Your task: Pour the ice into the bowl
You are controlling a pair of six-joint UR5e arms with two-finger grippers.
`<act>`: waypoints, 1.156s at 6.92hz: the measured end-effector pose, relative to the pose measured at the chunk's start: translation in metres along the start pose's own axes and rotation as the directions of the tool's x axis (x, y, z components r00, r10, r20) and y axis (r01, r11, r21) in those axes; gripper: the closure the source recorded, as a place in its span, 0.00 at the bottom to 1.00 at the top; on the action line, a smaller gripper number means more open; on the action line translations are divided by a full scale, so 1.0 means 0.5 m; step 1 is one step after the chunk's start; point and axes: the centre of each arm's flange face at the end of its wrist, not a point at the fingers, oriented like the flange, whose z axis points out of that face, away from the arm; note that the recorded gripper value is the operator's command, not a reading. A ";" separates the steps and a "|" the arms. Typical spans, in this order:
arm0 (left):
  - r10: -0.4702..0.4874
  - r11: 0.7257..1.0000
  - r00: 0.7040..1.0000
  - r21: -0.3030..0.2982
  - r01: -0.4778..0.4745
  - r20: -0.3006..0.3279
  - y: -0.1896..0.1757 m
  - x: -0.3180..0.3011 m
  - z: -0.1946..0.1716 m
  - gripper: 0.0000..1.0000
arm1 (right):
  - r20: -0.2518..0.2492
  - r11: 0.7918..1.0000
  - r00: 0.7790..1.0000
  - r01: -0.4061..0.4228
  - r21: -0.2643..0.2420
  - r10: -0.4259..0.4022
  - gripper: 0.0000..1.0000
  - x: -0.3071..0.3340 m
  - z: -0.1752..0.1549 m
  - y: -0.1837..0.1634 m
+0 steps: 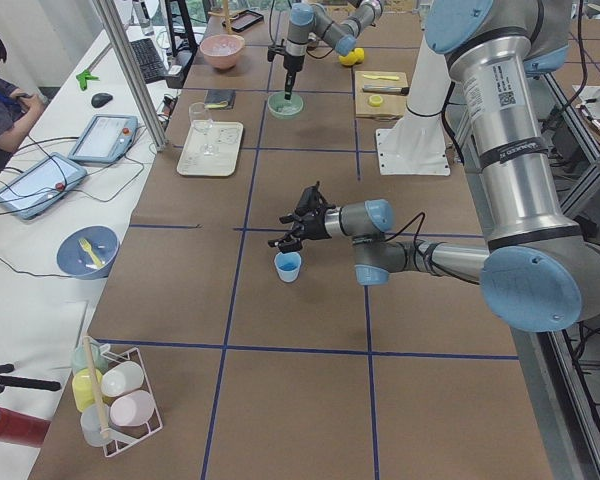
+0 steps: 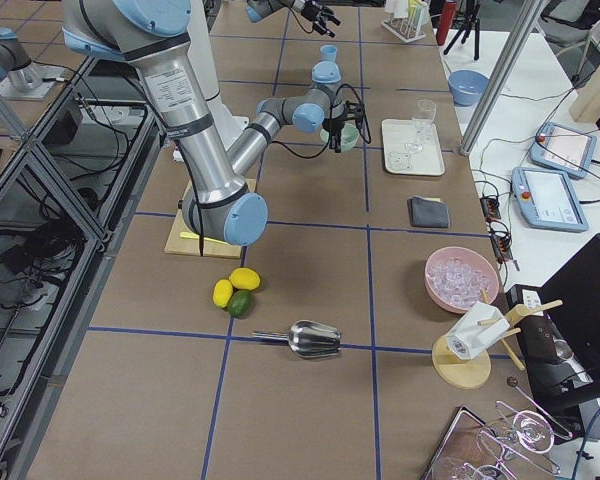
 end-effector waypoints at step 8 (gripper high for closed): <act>0.231 0.874 0.972 -0.449 -0.185 0.048 -0.234 -0.311 0.068 0.00 | -0.051 0.994 0.992 0.112 -0.005 -0.112 1.00 0.722 0.057 0.000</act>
